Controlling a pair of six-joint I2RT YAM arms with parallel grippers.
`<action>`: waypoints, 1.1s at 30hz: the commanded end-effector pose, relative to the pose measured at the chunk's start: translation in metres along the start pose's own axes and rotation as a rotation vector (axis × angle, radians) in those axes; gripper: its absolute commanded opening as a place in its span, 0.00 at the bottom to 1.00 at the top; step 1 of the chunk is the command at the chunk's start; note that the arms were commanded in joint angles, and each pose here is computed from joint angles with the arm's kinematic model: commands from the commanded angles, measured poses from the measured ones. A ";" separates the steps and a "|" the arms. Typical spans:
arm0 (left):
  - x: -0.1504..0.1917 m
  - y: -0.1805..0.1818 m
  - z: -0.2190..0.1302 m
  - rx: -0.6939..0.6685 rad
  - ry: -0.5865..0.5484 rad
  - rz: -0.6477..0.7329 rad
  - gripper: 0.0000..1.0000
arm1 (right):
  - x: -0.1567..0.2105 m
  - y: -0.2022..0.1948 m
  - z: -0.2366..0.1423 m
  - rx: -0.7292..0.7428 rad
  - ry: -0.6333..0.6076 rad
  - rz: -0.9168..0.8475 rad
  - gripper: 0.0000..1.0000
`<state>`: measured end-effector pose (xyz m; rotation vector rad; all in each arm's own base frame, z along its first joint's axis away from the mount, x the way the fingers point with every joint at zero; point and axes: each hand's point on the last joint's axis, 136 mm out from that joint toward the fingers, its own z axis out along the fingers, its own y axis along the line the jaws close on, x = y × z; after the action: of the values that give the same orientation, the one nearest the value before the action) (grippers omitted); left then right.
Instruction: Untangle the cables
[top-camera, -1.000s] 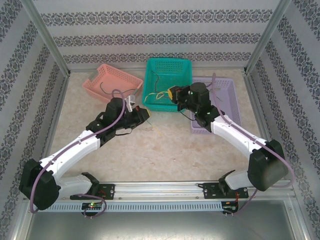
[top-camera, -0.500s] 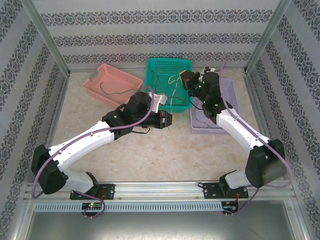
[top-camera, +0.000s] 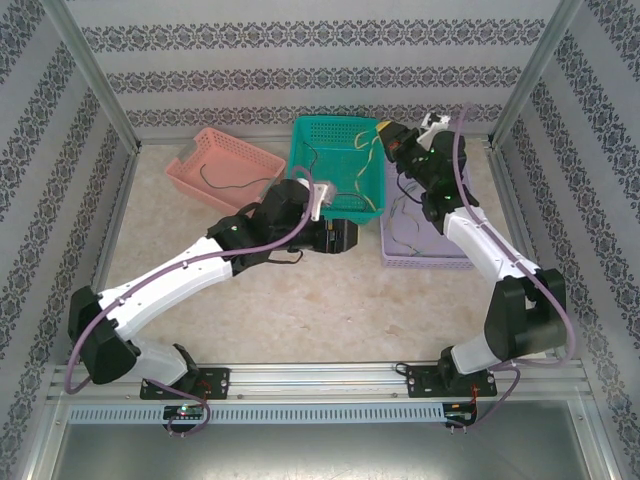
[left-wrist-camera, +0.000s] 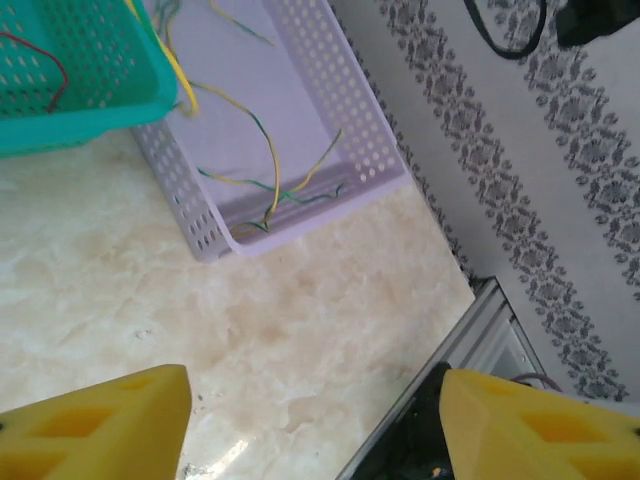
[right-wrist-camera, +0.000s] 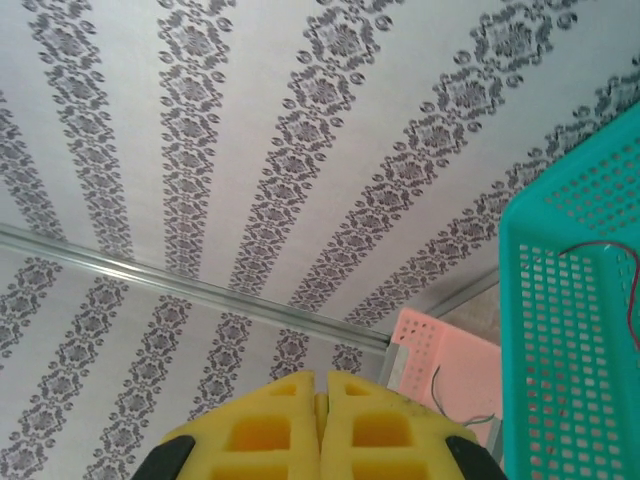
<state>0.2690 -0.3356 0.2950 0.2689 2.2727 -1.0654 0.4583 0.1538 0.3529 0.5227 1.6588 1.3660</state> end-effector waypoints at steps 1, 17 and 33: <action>-0.057 -0.017 -0.054 0.044 -0.222 -0.139 0.67 | -0.001 0.050 -0.017 -0.143 0.038 -0.152 0.00; -0.192 -0.003 -0.014 0.486 -0.449 -0.941 0.38 | 0.026 0.090 -0.005 -0.229 0.093 0.090 0.00; -0.180 0.004 -0.035 0.385 -0.513 -0.963 0.40 | 0.035 0.086 -0.001 -0.202 0.104 0.114 0.00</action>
<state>0.4154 -0.3054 0.3824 -0.9622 1.7524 -1.7380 0.4216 0.2043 0.4163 0.4447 1.5688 1.6353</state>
